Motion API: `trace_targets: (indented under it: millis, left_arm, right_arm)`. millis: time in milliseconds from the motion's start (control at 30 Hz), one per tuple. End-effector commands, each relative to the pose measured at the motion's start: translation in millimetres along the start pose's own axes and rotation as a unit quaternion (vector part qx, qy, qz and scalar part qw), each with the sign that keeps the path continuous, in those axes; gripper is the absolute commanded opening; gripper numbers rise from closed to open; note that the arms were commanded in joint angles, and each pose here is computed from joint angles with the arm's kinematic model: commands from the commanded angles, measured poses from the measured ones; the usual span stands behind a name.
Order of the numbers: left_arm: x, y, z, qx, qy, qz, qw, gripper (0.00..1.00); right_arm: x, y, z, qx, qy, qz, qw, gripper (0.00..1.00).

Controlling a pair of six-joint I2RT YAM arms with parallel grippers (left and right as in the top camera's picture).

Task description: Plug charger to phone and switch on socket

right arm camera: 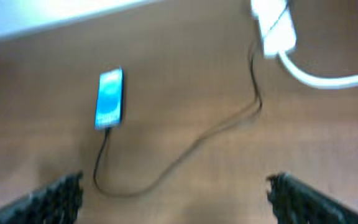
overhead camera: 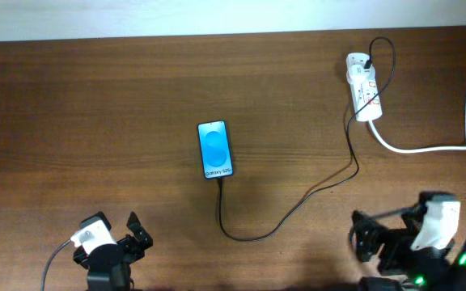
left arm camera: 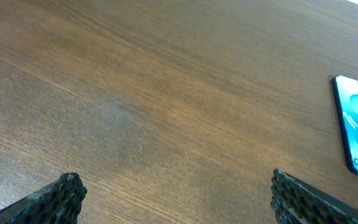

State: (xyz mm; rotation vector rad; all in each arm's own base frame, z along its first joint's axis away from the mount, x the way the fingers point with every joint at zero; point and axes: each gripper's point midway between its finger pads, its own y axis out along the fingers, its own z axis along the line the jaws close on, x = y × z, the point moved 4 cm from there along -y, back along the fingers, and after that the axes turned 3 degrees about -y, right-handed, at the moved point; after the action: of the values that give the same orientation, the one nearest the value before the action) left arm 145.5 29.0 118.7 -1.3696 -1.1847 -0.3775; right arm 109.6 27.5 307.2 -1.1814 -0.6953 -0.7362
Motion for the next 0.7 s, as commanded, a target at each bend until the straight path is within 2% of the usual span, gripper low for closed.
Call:
trace_targets:
  millis: [0, 167, 300, 467, 667]
  left_arm:
    - [1, 0, 1, 0.005, -0.002, -0.004, 1.0, 0.99]
    - [1, 0, 1, 0.005, -0.002, -0.004, 1.0, 0.99]
    - [1, 0, 1, 0.005, -0.002, -0.004, 1.0, 0.99]
    - [1, 0, 1, 0.005, -0.002, -0.004, 1.0, 0.99]
    - [1, 0, 1, 0.005, -0.002, -0.004, 1.0, 0.99]
  right_arm:
    - [-16, 15, 1, 0.03, -0.045, -0.078, 0.995, 0.98]
    - [-2, 42, 2, 0.068, -0.106, -0.242, 0.962, 0.98]
    - [4, 65, 1, 0.084, -0.131, -0.325, 0.933, 0.98]
    - [-3, 89, -6, 0.083, -0.135, -0.351, 0.923, 0.98]
    - [-15, 112, -25, 0.047, -0.102, -0.344, 0.932, 0.98]
